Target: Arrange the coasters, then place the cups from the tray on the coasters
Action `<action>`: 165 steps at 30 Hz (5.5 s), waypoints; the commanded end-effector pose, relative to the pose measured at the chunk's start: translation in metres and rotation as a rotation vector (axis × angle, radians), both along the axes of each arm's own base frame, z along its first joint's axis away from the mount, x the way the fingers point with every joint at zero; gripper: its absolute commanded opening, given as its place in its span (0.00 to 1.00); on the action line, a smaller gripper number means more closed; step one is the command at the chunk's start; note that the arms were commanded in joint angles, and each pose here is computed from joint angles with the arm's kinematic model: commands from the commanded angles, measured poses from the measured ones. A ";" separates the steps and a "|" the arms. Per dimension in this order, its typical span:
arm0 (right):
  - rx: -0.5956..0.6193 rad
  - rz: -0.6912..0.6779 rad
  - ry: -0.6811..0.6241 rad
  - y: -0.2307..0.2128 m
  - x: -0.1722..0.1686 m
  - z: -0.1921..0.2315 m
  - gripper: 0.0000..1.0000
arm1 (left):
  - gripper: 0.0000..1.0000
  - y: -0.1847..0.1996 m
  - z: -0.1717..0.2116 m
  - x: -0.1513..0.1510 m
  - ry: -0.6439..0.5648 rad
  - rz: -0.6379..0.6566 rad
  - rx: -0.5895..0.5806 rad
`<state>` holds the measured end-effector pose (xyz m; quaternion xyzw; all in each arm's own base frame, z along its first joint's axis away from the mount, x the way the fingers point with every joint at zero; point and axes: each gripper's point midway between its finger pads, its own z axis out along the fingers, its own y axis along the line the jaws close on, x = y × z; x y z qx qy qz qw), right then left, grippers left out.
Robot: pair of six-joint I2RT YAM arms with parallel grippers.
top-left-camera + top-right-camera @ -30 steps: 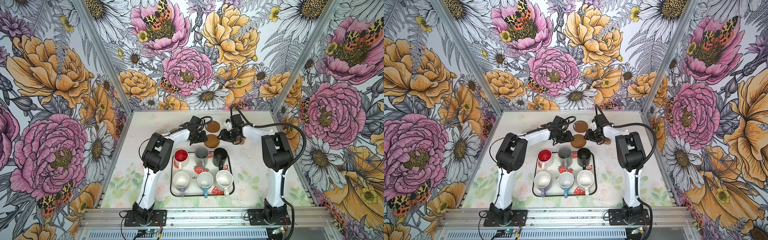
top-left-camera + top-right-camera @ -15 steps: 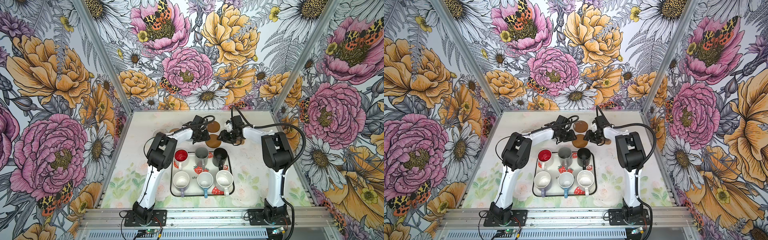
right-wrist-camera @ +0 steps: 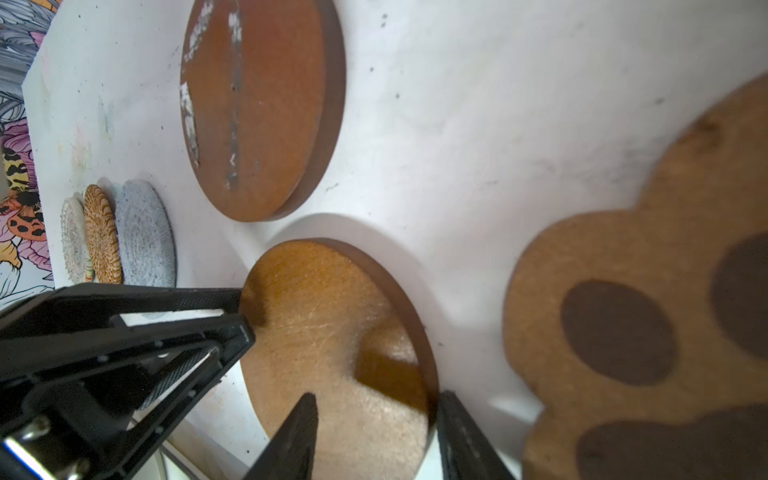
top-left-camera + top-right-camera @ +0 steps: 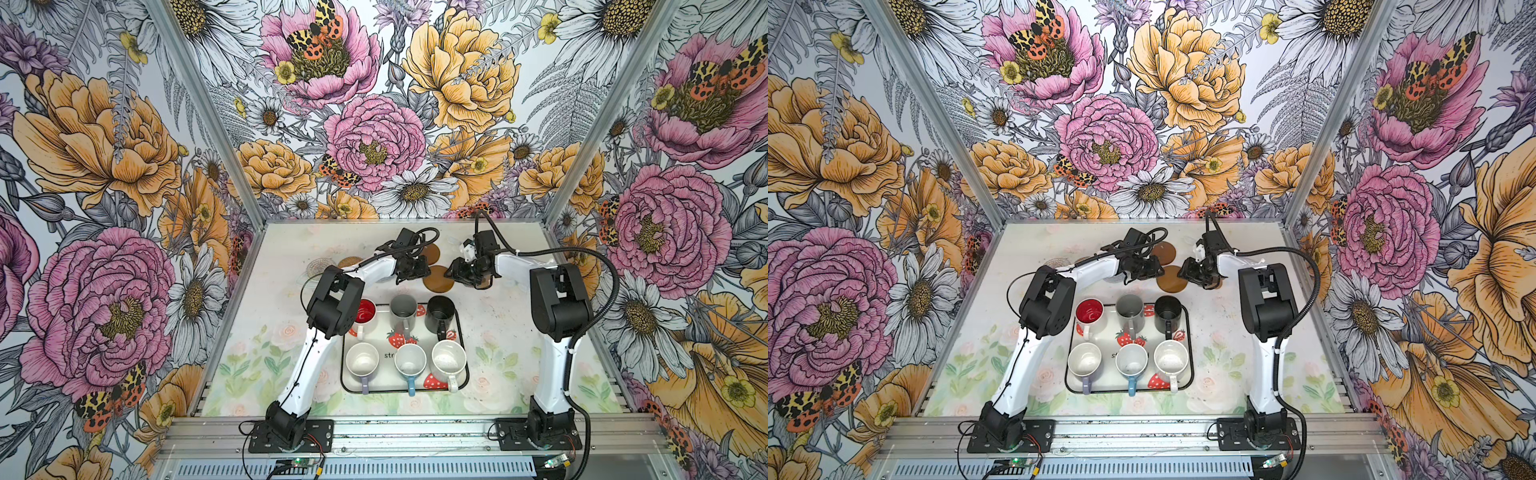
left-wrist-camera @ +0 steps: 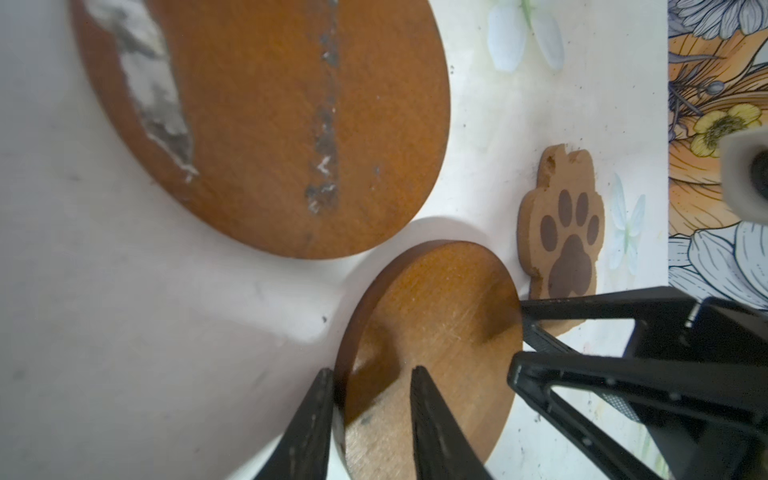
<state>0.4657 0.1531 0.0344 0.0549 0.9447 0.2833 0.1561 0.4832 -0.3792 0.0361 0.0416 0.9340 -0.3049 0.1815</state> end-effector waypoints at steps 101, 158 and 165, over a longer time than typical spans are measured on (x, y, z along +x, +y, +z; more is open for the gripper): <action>0.219 -0.062 -0.111 0.013 0.114 0.040 0.50 | 0.35 0.048 0.065 0.126 -0.222 0.117 -0.151; 0.354 0.100 -0.068 0.070 0.107 0.032 0.45 | 0.31 0.019 0.004 0.102 -0.096 0.045 -0.189; 0.354 0.116 -0.074 0.070 0.100 0.040 0.45 | 0.31 0.017 0.004 0.092 -0.088 0.018 -0.168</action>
